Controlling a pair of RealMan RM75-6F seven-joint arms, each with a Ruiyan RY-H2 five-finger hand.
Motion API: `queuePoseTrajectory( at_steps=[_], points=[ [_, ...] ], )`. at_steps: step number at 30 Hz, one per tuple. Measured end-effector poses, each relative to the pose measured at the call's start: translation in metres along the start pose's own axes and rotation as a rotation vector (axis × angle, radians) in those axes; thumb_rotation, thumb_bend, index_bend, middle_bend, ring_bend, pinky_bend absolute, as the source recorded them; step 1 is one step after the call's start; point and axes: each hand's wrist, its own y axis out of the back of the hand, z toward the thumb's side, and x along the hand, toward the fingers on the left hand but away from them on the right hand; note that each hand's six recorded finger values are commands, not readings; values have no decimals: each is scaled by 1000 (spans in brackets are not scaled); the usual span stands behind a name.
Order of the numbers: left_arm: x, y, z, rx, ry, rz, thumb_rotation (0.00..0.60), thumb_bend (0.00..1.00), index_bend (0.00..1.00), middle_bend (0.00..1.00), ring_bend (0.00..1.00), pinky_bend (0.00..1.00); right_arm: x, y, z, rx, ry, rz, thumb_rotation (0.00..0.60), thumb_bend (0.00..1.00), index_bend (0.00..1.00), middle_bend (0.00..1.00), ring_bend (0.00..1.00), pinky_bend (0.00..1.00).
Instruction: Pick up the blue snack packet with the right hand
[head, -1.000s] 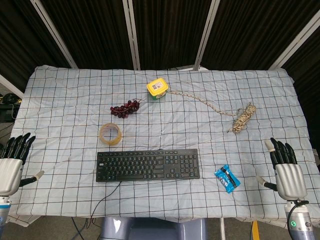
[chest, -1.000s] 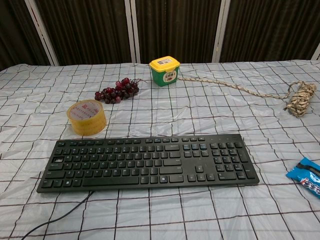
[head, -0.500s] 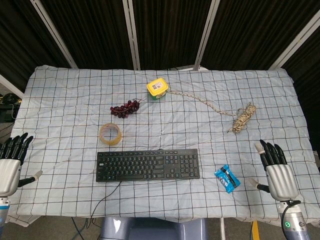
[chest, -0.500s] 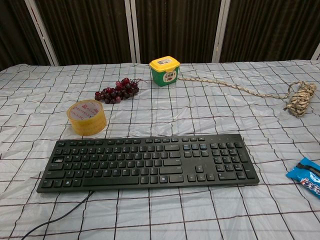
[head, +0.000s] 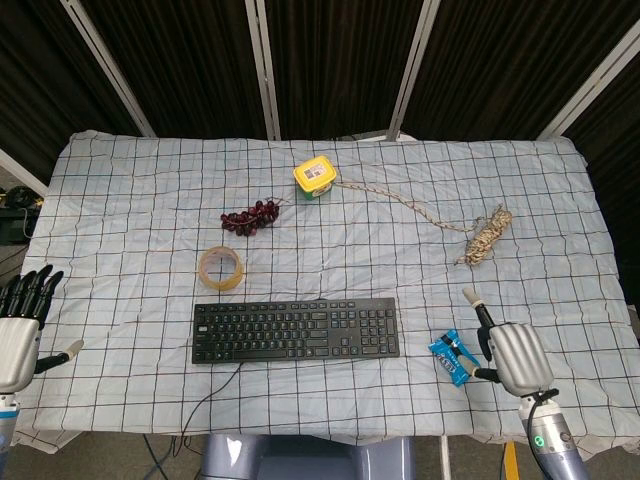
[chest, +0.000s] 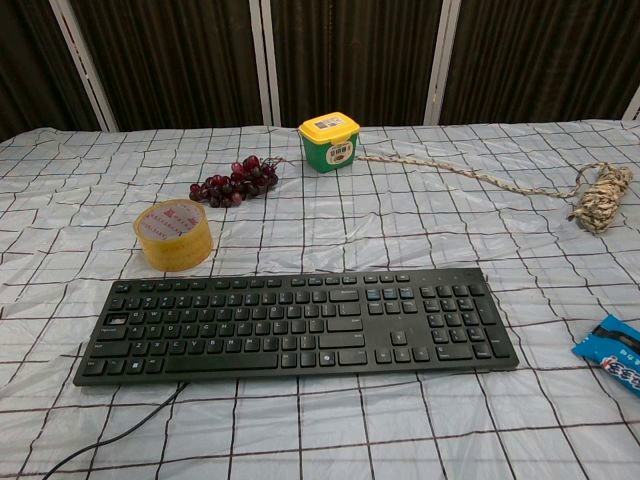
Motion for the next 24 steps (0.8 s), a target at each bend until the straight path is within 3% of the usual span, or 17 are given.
queuePoseTrajectory(
  at_steps=[4, 11, 24],
  points=[
    [0, 1, -1, -6, 0, 2, 600, 65, 0, 0, 0, 0, -5, -14, 8, 54, -28, 87, 600, 465, 82, 890, 902, 810],
    [1, 2, -2, -14, -4, 5, 600, 66, 0, 0, 0, 0, -16, -48, 32, 68, -60, 231, 600, 501, 96, 894, 909, 811],
    [3, 4, -3, -25, -7, 4, 600, 66, 0, 0, 0, 0, -25, -83, 50, 59, -85, 321, 600, 523, 151, 897, 910, 811]
  ],
)
